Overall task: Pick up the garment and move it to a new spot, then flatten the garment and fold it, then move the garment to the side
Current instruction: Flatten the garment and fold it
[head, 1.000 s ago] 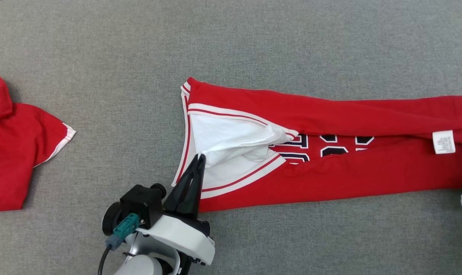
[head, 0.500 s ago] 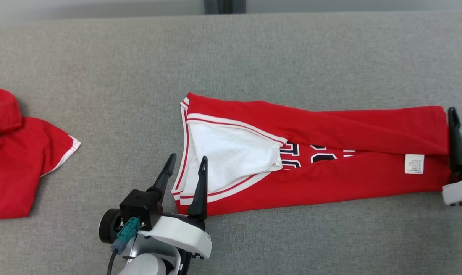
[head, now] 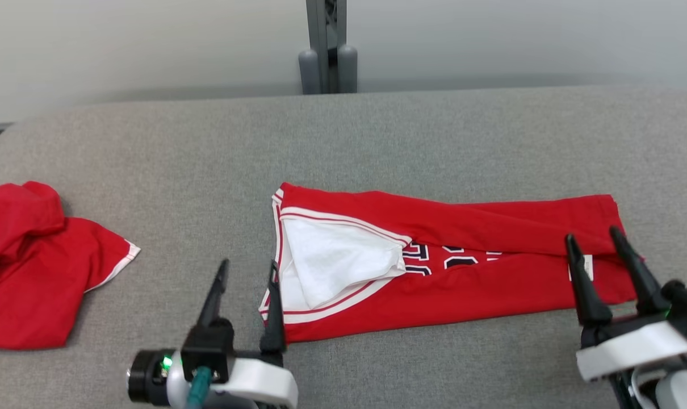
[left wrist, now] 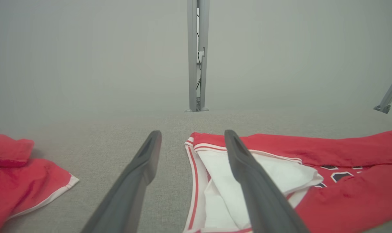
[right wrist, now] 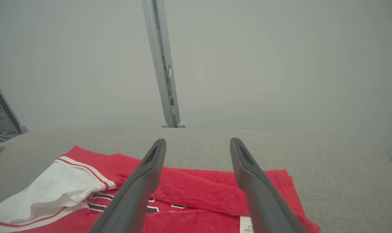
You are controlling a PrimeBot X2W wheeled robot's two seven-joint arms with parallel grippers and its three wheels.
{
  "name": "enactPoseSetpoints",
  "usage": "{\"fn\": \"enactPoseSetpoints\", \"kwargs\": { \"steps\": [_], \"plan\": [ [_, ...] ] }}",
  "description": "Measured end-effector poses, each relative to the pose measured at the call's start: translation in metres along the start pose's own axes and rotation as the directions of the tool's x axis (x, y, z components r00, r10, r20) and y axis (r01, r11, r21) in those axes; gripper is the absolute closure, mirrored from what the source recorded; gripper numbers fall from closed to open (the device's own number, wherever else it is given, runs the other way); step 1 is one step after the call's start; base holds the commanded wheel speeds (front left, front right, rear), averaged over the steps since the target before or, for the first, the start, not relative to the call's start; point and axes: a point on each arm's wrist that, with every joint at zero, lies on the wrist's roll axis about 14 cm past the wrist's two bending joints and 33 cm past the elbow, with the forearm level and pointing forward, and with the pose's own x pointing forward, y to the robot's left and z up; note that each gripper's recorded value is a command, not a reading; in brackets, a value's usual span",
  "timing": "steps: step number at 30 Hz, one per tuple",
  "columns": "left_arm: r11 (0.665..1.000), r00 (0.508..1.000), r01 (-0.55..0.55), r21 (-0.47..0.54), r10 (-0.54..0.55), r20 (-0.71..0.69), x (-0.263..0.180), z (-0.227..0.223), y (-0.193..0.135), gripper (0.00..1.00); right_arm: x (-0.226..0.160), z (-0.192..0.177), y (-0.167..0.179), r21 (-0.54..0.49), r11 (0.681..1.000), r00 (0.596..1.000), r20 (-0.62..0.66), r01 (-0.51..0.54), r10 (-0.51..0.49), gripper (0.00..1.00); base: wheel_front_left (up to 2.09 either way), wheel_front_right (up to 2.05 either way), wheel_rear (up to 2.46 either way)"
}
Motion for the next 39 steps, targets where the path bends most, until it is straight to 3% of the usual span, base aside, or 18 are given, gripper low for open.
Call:
{"fn": "enactPoseSetpoints", "kwargs": {
  "steps": [15,39],
  "plan": [
    [0.998,0.998,-0.063,0.014,0.063,0.027,-0.055,0.002,0.020,0.00,-0.065,-0.019,0.010,0.060,0.996,0.997,-0.056,0.059,-0.055,0.00,0.00,0.00,0.00],
    [0.999,0.998,-0.023,0.022,0.022,0.051,-0.057,0.006,0.014,0.00,-0.071,-0.017,0.019,0.080,0.995,0.998,-0.045,0.054,-0.050,0.00,0.00,0.00,0.00]
  ]
}}
